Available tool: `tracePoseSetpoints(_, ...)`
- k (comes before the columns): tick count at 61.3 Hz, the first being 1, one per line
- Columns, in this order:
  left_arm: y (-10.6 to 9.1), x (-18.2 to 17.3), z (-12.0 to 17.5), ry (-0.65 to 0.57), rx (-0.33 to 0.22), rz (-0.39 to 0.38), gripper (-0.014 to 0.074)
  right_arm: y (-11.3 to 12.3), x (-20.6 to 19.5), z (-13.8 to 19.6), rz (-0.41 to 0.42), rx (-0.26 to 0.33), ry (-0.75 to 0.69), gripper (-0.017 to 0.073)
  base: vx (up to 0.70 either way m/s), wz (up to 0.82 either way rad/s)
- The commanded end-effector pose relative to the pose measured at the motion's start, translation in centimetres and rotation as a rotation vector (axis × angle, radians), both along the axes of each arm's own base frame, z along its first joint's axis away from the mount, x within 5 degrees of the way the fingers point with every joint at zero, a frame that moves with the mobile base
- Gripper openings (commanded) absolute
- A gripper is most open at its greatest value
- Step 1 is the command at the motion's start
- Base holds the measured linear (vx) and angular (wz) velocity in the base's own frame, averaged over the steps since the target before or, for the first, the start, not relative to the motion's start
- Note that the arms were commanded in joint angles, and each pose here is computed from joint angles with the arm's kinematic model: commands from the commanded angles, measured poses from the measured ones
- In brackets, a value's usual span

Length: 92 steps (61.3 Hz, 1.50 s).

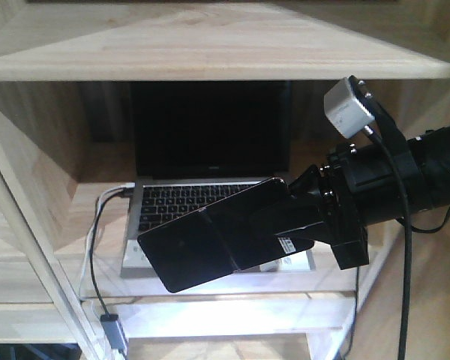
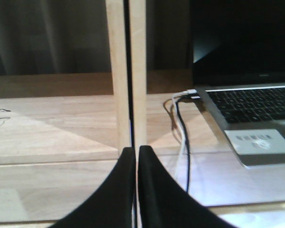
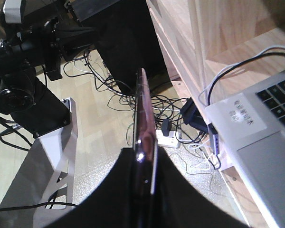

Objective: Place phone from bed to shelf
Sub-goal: 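Raise the right gripper with the phone above the laptop shelf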

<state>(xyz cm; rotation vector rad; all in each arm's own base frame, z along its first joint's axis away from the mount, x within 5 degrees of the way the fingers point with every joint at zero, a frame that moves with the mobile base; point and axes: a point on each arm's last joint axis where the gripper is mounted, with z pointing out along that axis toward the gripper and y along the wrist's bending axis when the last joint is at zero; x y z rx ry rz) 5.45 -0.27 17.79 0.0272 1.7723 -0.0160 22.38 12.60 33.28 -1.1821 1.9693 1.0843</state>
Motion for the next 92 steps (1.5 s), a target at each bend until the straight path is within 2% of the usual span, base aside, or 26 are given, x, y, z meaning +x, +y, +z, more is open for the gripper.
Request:
tracePoseSetpoints(1,0.06,0.09,0.60,-0.075,-0.010,0.007,0.0001,0.27,-1.18,2.11,0.058,0.106,-0.003,-0.0001,0.14,0.09)
tracePoseSetpoints(92,0.06,0.09,0.60,-0.075,-0.010,0.007,0.0001,0.27,-1.18,2.11,0.058,0.106,-0.003,-0.0001,0.04,0.02)
